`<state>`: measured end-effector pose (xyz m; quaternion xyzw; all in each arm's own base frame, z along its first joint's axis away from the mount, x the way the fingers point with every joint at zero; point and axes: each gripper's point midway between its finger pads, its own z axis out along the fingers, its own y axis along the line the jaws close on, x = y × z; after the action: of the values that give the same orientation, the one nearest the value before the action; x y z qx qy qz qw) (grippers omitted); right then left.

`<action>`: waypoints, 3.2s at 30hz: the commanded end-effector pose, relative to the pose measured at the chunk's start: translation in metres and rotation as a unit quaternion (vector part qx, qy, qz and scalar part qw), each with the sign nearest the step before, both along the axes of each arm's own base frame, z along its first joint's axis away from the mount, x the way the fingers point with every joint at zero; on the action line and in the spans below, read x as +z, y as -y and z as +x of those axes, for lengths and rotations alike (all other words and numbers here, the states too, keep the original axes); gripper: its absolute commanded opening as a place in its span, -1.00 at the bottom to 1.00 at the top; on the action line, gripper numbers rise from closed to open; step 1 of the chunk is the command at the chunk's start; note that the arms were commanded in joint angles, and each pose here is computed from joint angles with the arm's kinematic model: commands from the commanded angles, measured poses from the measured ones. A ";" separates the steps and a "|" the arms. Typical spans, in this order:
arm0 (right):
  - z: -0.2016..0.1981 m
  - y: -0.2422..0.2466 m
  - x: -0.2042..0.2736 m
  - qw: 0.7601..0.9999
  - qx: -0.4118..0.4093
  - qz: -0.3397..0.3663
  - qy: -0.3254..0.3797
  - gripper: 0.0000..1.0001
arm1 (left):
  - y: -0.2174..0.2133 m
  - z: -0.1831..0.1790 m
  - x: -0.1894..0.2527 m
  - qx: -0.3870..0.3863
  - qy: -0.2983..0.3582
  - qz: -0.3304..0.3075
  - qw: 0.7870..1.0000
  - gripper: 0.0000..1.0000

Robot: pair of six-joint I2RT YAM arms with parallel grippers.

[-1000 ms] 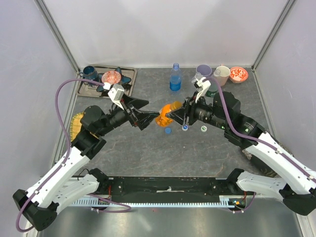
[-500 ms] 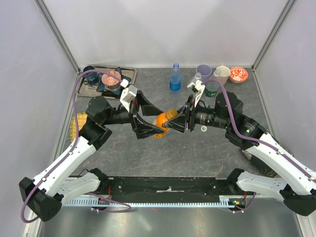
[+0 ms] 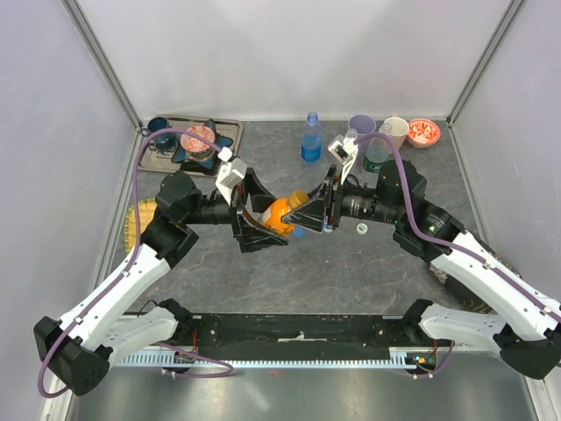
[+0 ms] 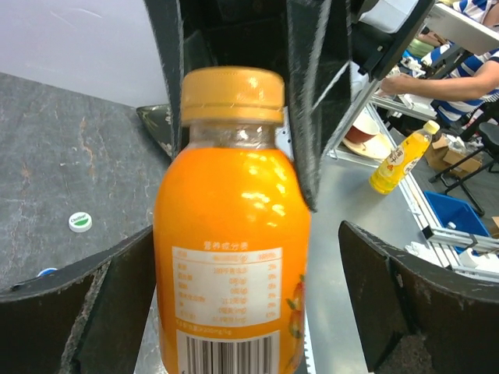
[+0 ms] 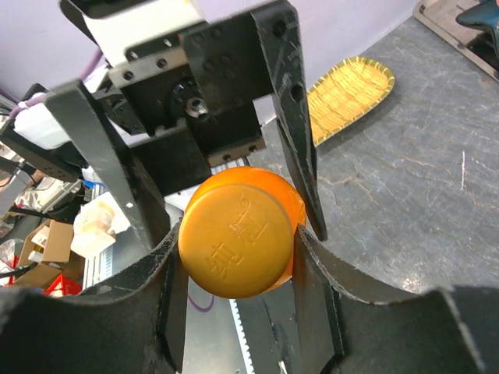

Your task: Unscrew the bottle caps

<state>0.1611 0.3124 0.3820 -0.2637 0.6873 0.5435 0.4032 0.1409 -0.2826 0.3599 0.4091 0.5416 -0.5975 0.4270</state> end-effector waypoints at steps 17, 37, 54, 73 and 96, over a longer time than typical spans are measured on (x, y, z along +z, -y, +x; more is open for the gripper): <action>0.016 0.009 0.043 0.997 -0.053 0.028 0.045 0.38 | 0.004 0.020 -0.014 0.047 0.024 0.022 0.998 -0.18; 0.091 0.017 0.048 0.969 -0.247 0.021 -0.021 0.77 | -0.002 0.076 -0.013 0.322 0.140 0.061 0.934 -0.29; 0.092 0.012 0.038 0.970 -0.243 0.013 -0.031 0.22 | -0.010 0.086 -0.013 0.372 0.152 0.068 0.913 -0.32; 0.061 -0.013 0.021 0.993 -0.117 -0.011 0.001 -1.00 | -0.006 0.068 0.005 0.337 0.140 0.028 0.931 -0.37; 0.012 -0.001 0.063 0.992 -0.005 0.011 0.126 -0.12 | -0.005 -0.025 0.053 -0.017 0.055 -0.095 0.994 -0.44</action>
<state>0.1634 0.3210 0.4568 -0.3575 0.5805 0.5325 0.5016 0.1247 -0.2873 0.3642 0.3878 0.5302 -0.6266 0.4194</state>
